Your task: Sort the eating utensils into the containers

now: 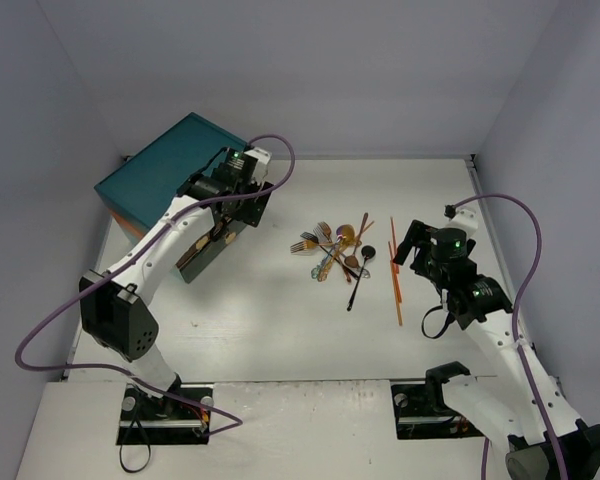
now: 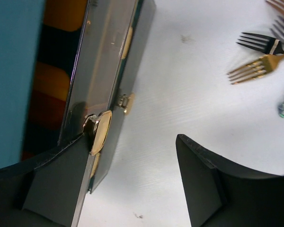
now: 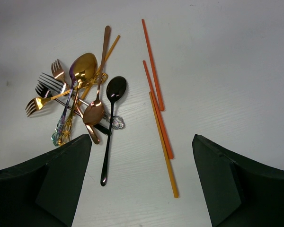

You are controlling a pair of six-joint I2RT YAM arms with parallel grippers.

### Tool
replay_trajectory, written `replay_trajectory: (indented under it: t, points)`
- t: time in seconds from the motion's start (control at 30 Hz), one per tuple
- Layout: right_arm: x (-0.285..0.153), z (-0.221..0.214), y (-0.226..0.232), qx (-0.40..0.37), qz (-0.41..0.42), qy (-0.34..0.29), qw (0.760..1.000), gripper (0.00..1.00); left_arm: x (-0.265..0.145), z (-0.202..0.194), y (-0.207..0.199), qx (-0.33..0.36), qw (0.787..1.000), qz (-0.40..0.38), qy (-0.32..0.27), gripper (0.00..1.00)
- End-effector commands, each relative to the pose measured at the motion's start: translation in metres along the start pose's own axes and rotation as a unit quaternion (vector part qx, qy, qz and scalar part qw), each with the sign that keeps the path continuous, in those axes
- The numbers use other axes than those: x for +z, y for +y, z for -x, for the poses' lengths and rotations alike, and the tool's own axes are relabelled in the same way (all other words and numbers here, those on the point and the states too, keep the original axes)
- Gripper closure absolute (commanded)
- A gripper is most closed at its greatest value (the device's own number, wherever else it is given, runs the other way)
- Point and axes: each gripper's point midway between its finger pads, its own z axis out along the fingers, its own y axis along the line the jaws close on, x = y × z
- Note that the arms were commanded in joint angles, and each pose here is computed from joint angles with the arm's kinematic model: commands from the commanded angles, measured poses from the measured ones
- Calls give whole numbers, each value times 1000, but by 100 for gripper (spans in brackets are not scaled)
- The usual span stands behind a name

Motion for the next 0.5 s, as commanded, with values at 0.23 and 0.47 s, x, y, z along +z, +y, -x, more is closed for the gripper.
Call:
replay_trajectory:
  t: [0.23, 0.47]
  points:
    - [9, 7, 4, 1, -3, -4, 1000, 15, -55, 9, -91, -19, 984, -173, -21, 31]
    - [12, 3, 5, 5, -4, 5, 1000, 15, -71, 10, -124, -17, 978, -205, -24, 31]
